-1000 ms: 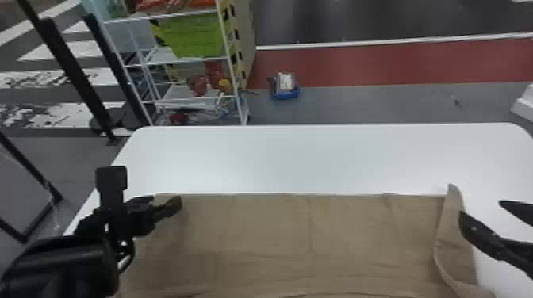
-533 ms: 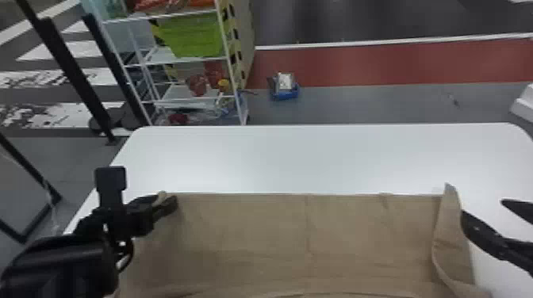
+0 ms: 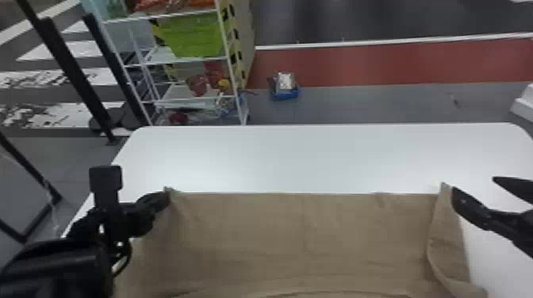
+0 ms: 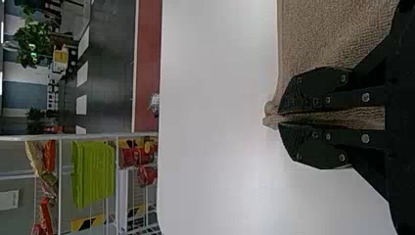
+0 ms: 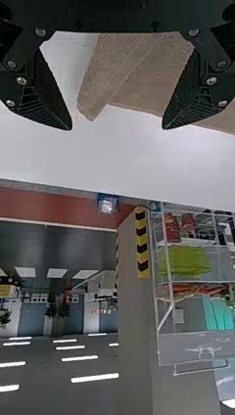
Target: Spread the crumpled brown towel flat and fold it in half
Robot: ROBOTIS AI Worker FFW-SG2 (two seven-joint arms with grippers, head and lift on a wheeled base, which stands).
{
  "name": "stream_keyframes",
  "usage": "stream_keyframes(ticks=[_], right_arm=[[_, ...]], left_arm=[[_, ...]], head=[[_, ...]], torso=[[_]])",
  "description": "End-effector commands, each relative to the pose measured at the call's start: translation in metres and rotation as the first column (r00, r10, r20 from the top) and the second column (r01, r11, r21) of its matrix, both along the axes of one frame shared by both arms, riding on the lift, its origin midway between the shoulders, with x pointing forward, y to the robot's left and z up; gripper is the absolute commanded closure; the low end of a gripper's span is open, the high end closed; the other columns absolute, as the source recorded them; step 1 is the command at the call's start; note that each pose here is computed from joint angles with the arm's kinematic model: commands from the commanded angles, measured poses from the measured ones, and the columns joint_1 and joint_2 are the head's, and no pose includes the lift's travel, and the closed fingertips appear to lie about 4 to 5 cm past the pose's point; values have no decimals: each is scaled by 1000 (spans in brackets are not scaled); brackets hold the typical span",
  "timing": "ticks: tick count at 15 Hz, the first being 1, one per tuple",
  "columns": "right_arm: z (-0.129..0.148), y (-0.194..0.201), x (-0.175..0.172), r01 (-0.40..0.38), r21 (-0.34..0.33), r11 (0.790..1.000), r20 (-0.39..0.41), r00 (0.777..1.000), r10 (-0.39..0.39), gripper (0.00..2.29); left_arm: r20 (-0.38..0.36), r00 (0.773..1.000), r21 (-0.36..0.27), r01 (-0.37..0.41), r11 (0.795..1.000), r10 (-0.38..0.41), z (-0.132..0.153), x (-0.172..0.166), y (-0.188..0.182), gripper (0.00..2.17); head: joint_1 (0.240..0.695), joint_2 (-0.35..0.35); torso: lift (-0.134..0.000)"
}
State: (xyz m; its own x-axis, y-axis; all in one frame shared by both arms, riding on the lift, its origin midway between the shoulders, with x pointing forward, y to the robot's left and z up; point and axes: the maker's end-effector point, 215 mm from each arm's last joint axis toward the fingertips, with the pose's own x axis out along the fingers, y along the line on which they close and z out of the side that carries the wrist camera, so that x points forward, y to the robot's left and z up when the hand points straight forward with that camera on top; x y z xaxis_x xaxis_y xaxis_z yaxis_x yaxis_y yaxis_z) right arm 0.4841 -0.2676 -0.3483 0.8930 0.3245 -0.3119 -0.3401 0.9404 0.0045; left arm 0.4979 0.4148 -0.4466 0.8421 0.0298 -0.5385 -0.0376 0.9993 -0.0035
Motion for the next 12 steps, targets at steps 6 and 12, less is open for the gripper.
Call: stream_keyframes(ticks=[6,12], right_arm=[[-53,22,49,50,-168,984,-184,980,-81,228],[-85,0,54,103,-252,962,-226,960,-162,228]], left_arm=[[12,1000,-7,24,1000,-24,4,1,-11,1025],[22,999,-4,32,999,-32,4,0,-9,1025]], head=[[695,180],[695,156]], torso=[[-124],[-124]])
